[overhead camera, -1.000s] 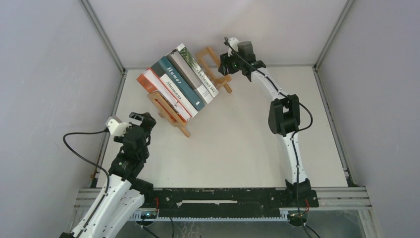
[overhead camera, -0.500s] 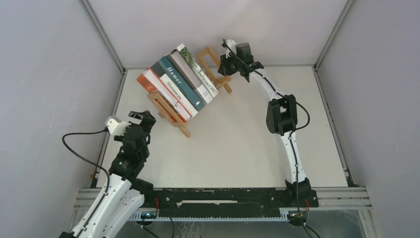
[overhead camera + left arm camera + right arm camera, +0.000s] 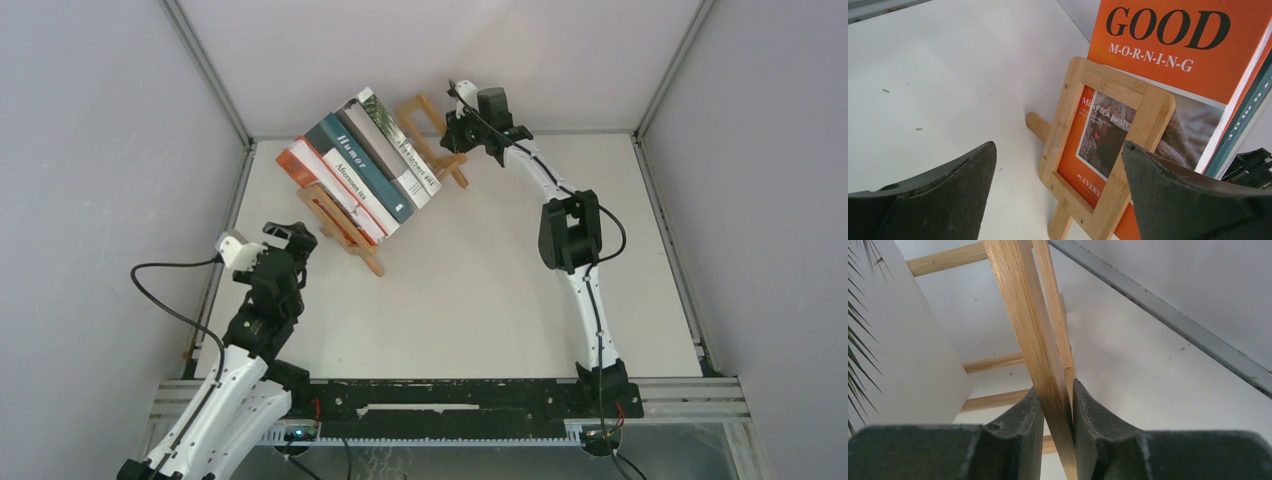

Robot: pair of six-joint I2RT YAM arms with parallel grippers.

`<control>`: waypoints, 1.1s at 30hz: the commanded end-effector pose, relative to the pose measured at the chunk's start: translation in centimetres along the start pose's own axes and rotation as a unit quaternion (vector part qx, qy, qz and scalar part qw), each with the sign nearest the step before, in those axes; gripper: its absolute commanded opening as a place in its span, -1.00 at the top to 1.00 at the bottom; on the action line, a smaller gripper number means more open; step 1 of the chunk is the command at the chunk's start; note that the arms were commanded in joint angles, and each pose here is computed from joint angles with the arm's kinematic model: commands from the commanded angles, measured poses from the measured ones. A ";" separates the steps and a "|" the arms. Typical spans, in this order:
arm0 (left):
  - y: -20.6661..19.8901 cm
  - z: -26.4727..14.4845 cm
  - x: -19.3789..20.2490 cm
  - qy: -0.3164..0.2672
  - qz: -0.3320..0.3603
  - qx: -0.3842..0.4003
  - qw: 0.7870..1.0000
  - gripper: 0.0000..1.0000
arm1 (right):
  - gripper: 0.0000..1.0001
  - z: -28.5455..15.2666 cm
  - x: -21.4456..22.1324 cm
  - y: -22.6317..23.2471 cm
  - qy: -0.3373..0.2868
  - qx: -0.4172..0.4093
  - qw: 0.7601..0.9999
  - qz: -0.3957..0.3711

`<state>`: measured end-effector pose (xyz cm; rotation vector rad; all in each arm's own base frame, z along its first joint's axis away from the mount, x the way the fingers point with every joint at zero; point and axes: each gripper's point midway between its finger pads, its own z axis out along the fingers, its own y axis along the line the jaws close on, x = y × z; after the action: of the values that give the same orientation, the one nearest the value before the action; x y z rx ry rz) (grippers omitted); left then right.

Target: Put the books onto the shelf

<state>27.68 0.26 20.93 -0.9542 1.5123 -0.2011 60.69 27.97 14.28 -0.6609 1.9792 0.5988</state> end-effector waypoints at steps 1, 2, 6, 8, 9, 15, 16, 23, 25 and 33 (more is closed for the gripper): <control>0.3 0.5 0.1 -0.011 -0.009 -0.004 1.000 -0.98 | 0.86 -2.2 -0.8 -2.5 -0.009 0.057 0.998 0.037; 0.2 0.5 0.1 -0.011 -0.009 -0.004 1.000 -0.98 | 0.87 -2.3 -0.7 -2.5 -0.008 0.060 0.997 0.040; 0.0 0.6 -0.2 -0.014 -0.003 -0.005 1.000 -0.98 | 0.91 -3.4 -0.7 -2.9 -0.013 0.082 0.995 0.050; -0.1 0.7 -0.3 -0.015 0.001 -0.005 1.000 -0.98 | 0.96 -3.8 -0.6 -2.9 -0.012 0.092 0.994 0.055; -0.2 0.7 -0.3 -0.015 0.003 -0.005 1.000 -0.98 | 0.97 -4.1 -0.7 -3.1 -0.013 0.097 0.994 0.057; -0.5 0.9 -0.4 -0.015 0.009 -0.008 1.000 -0.98 | 1.00 -5.7 -0.1 -3.6 -0.010 0.137 0.987 0.083; -0.5 0.9 -0.4 -0.015 0.010 -0.008 1.000 -0.98 | 1.00 -6.0 0.1 -3.7 -0.010 0.146 0.985 0.089; -1.0 1.1 -0.2 -0.007 0.022 -0.003 1.000 -0.99 | 1.00 -8.8 1.9 -4.1 -0.005 0.214 0.968 0.133; -1.2 1.2 -0.2 -0.007 0.028 -0.002 1.000 -0.99 | 1.00 -9.8 2.4 -4.2 -0.006 0.235 0.961 0.143; -2.2 1.4 -0.9 -0.013 0.044 0.006 0.999 -0.99 | 1.00 -14.0 5.0 -3.7 0.000 0.299 0.938 0.176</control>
<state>28.88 0.07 19.01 -0.8988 1.5958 -0.1029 53.98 18.88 14.01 -0.1704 2.1415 0.2845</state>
